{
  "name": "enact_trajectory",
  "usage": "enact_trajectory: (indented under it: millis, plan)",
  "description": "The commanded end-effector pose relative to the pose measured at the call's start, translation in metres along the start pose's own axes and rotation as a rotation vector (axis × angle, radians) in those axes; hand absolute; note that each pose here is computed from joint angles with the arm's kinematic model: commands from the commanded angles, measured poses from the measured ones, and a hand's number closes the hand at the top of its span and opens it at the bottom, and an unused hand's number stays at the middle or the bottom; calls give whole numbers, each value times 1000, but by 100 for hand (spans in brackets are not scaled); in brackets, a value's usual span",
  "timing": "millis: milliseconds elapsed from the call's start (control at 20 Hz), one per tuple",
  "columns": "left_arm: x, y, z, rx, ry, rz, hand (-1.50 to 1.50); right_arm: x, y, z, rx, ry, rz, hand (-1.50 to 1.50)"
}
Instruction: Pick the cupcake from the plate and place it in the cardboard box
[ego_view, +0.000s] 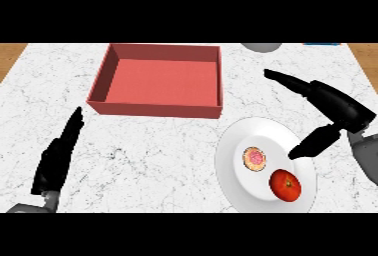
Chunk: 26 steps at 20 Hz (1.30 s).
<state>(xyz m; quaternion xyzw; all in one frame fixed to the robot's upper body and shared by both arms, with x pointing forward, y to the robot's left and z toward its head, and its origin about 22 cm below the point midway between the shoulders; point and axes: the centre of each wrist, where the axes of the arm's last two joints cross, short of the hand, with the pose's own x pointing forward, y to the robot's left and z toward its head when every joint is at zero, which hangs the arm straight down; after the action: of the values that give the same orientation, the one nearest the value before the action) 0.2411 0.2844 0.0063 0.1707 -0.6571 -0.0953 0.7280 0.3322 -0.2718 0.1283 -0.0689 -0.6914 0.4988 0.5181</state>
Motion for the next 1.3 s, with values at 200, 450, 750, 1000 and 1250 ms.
enact_trajectory:
  millis: [200, 450, 750, 1000, 1250]
  plan:
    - [3, 9, -3, 13, -9, -4, 0, 28, 10, -7, 385, 163, 215, -150]
    - [-3, -6, 8, 7, 3, 3, 0, 41, 34, 4, 400, 208, 245, -150]
    - [5, -12, 4, 13, 14, 3, 0, 69, 63, 0, 360, 251, 273, -150]
    - [-7, -1, 7, 7, 5, 18, 0, 52, 70, -3, 403, 307, 293, -150]
    - [1, 11, -2, 24, 3, -6, 0, 43, 80, 2, 385, 322, 285, -150]
